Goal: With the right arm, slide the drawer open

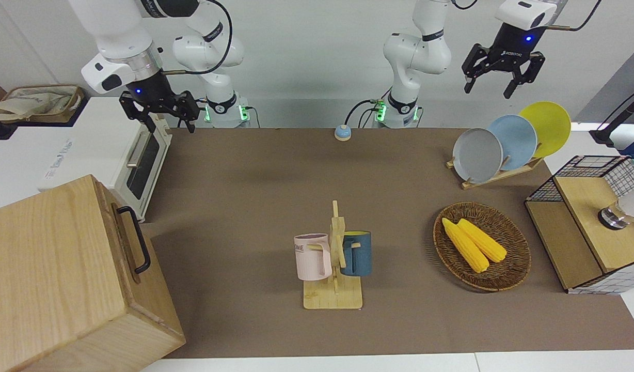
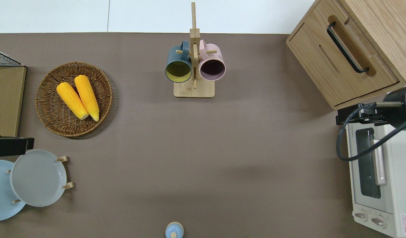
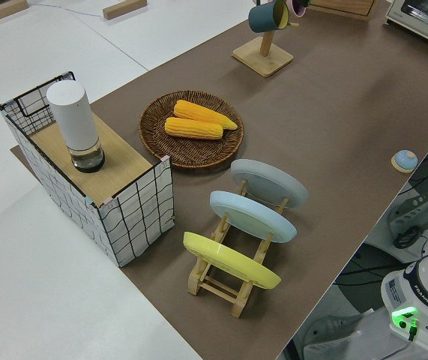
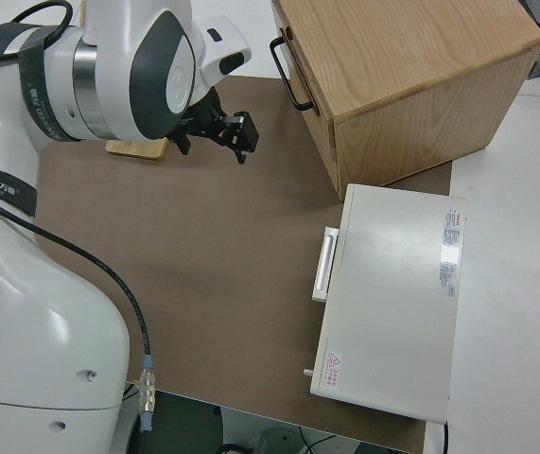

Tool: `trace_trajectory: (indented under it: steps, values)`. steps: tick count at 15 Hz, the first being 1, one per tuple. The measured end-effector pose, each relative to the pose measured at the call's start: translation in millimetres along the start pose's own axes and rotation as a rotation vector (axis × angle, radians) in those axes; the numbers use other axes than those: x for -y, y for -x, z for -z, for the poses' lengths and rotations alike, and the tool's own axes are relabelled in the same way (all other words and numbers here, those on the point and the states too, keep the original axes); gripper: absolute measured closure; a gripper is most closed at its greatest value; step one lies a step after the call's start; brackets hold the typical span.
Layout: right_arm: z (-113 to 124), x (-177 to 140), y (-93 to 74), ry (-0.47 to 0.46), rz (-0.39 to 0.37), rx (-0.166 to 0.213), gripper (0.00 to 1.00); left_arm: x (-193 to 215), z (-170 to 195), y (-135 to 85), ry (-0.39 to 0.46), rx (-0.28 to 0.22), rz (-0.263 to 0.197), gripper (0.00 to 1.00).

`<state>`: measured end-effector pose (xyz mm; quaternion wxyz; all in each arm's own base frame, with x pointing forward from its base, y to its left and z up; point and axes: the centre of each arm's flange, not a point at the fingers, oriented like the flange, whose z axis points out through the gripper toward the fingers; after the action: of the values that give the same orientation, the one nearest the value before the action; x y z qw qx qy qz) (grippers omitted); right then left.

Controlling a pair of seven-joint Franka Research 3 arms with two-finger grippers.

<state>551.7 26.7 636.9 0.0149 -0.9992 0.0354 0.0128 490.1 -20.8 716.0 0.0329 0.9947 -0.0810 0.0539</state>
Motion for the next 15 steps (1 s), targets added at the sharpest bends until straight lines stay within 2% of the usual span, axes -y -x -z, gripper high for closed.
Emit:
trace_trajectory:
  steps: [12,15]
  values:
    - [0.7,-8.0,-1.4,0.014,-0.014,-0.007,0.01,0.0,0.0,0.0,0.0,0.0,0.0,0.0]
    - [0.7,-11.5,-1.8,0.055,-0.014,-0.011,0.01,0.0,0.0,0.0,0.0,0.0,0.0,0.0]
